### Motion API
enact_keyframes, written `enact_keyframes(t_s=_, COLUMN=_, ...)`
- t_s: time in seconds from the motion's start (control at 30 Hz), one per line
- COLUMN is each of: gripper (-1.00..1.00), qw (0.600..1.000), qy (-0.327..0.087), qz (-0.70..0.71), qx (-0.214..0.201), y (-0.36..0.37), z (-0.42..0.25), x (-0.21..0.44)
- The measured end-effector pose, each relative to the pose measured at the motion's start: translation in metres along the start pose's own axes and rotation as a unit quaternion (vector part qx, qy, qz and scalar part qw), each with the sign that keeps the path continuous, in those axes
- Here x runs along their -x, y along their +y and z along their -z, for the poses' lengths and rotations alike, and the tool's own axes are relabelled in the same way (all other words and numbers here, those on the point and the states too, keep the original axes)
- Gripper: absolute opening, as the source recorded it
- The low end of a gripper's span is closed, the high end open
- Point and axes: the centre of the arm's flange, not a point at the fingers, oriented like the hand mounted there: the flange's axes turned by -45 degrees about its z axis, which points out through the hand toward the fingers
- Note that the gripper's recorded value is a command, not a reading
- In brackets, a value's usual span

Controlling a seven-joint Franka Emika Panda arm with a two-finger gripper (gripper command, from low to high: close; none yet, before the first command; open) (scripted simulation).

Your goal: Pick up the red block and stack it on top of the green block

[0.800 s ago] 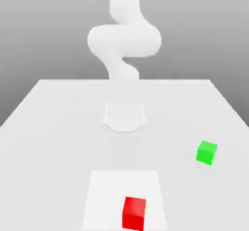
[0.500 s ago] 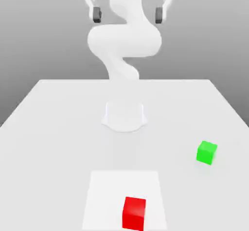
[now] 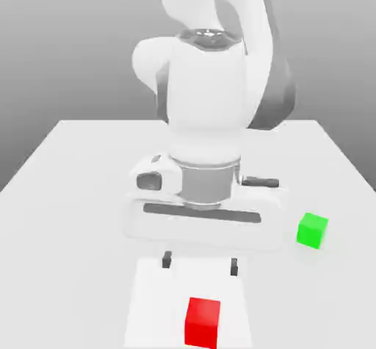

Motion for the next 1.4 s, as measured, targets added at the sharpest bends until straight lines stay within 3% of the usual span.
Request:
enact_keyframes(t_s=0.17, gripper=0.0, qw=1.0, qy=-0.015, qz=-0.003, qx=-0.001, y=-0.001, z=-0.069, x=0.007)
enact_keyframes(t_s=0.2, gripper=-1.0, qw=1.0, qy=-0.016, qz=-0.003, qx=0.0, y=-0.001, z=-0.08, x=0.008)
enact_keyframes(t_s=0.43, gripper=-1.0, qw=1.0, qy=-0.016, qz=-0.003, qx=0.0, y=-0.001, z=-0.081, x=0.008)
enact_keyframes(t_s=0.6, gripper=-1.0, qw=1.0, qy=-0.016, qz=0.0, qx=-0.001, y=-0.004, z=-0.026, x=0.008)
enact_keyframes(t_s=0.93, gripper=-1.0, qw=0.979, qy=-0.02, qz=0.202, qx=-0.015, y=-0.172, z=0.015, x=0.165)
enact_keyframes(t_s=1.17, gripper=-1.0, qw=0.952, qy=-0.016, qz=0.305, qx=-0.008, y=-0.201, z=0.026, x=0.277)
enact_keyframes(t_s=1.4, gripper=-1.0, qw=0.947, qy=-0.007, qz=0.319, qx=0.03, y=-0.198, z=-0.005, x=0.287)
